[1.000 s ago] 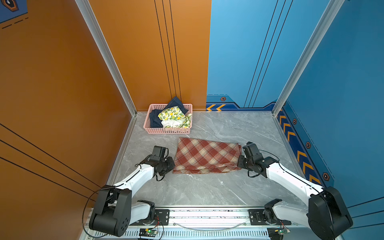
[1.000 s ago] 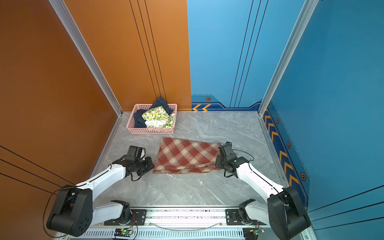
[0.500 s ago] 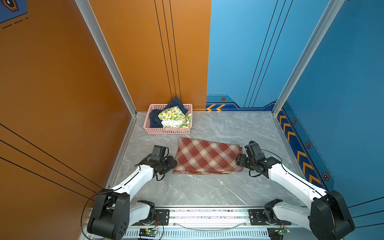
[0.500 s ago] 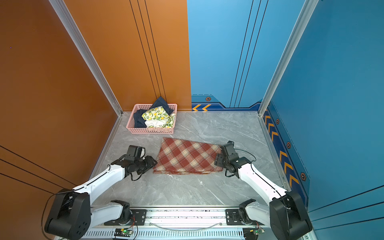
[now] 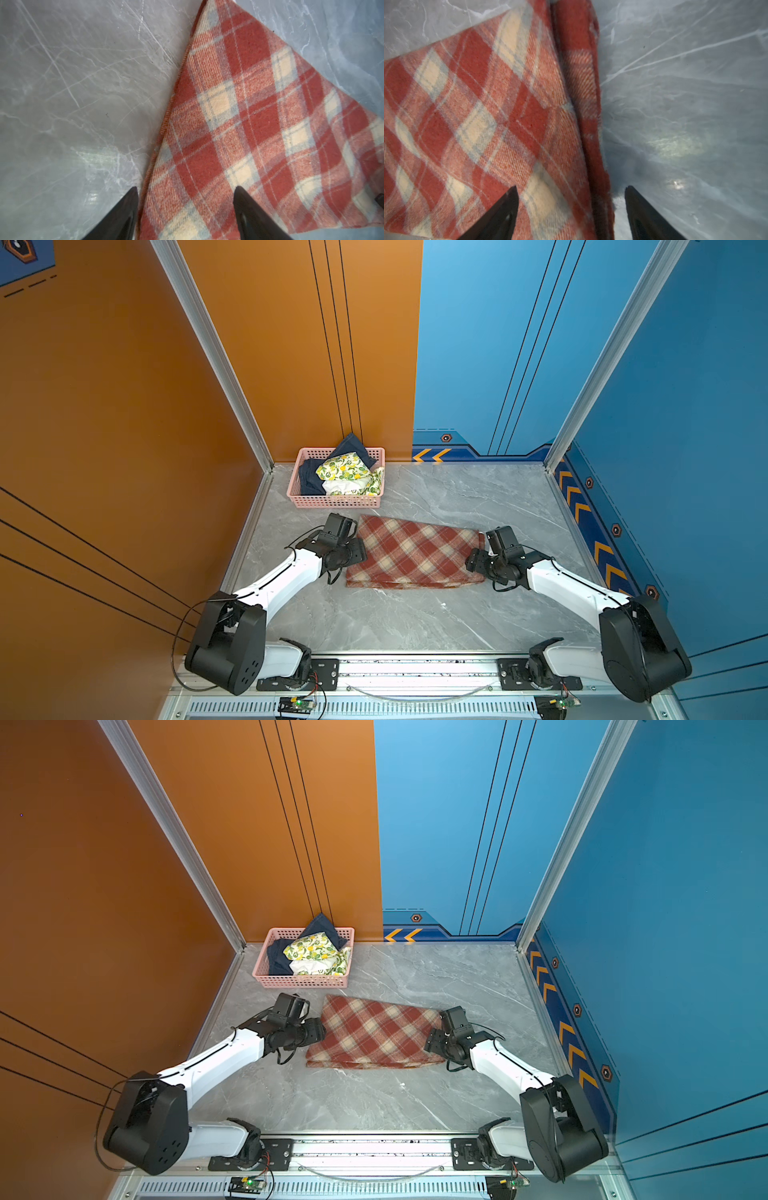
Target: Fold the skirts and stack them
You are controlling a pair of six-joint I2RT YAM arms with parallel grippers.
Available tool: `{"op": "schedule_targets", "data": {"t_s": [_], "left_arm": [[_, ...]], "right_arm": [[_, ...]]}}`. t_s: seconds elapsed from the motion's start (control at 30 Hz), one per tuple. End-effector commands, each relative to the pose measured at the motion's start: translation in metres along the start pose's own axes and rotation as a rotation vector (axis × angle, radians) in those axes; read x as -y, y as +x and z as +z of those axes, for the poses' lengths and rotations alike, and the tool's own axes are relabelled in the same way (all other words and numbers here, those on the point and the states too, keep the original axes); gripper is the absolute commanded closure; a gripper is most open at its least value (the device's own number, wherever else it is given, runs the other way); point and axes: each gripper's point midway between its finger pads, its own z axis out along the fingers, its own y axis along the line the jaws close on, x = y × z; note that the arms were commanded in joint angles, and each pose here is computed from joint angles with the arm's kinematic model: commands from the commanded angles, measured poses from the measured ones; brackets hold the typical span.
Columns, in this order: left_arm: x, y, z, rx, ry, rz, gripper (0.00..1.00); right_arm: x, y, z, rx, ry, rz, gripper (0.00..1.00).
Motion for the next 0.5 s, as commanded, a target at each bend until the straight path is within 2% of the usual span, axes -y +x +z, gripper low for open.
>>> {"op": "schedule_targets", "data": {"t_s": [0.0,0.23,0.3,0.37,0.4,0.47], "left_arm": [[-0.011,-0.006,0.004,0.007,-0.100,0.049,0.25],[-0.021,0.005,0.033,-0.070,-0.145,0.027,0.24],[-0.024,0.010,0.040,-0.094,-0.148,0.016,0.25],[-0.025,0.016,0.045,-0.112,-0.152,0.009,0.29],[-0.026,0.018,0.048,-0.122,-0.151,0.003,0.31],[-0.026,0.024,0.053,-0.146,-0.140,-0.006,0.35]], "right_arm": [[-0.003,0.004,0.008,-0.027,-0.035,0.032,0.24],[0.002,0.015,0.019,-0.067,-0.034,0.045,0.33],[0.003,0.017,0.022,-0.073,-0.037,0.048,0.39],[0.002,0.018,0.024,-0.078,-0.040,0.048,0.54],[0.001,0.016,0.024,-0.076,-0.047,0.047,0.66],[-0.001,0.013,0.023,-0.068,-0.053,0.043,0.83]]}}
